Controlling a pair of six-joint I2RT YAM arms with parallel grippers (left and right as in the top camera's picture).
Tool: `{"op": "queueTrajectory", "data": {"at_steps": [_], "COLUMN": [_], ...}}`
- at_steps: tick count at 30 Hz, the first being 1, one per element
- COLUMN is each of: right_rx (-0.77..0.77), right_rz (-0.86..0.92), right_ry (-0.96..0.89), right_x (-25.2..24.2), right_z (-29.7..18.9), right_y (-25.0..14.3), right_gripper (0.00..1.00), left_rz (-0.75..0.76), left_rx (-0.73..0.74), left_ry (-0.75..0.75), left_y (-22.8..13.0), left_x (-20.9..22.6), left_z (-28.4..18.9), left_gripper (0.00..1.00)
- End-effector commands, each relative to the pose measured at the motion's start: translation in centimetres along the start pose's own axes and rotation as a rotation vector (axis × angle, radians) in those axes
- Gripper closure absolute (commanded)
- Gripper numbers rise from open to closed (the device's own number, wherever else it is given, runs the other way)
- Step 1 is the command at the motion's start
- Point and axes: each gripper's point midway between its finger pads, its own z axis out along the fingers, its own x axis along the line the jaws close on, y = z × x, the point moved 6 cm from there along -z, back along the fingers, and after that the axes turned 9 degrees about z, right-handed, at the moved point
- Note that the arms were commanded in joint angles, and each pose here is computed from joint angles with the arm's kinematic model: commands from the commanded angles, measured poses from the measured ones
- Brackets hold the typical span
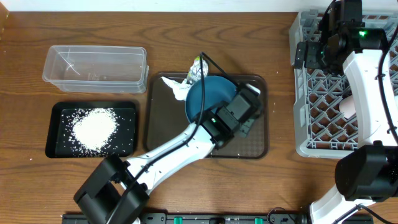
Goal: Sort waste into correct bins and load items into the dishwasher rack
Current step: 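Swing the empty bowl back and set it on the brown tray, then open the left gripper and withdraw it to the black tray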
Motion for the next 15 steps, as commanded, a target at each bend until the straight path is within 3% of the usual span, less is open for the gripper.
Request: {"op": "queueTrajectory", "data": {"at_steps": [1,8,15], "right_rx": [-0.001,-0.001,0.0], "right_rz": [0.018,0.018,0.019], "right_ry": [-0.009,-0.009,-0.007], "right_x": [-0.2,-0.2,-0.2], "right_z": [0.0,0.0,0.0], "right_y": [0.0,0.0,0.0], "right_gripper": [0.01,0.01,0.01], "left_rz": [0.031,-0.036,-0.235], "left_rx": [-0.011,-0.026,-0.046], "left_ry": [-0.005,-0.002,0.115], "left_y": [0.4,0.8,0.4], "left_x": [-1.2,-0.6,6.9], "left_z": [-0.4,-3.8,-10.8], "left_gripper": [0.65,0.64,0.54]}}
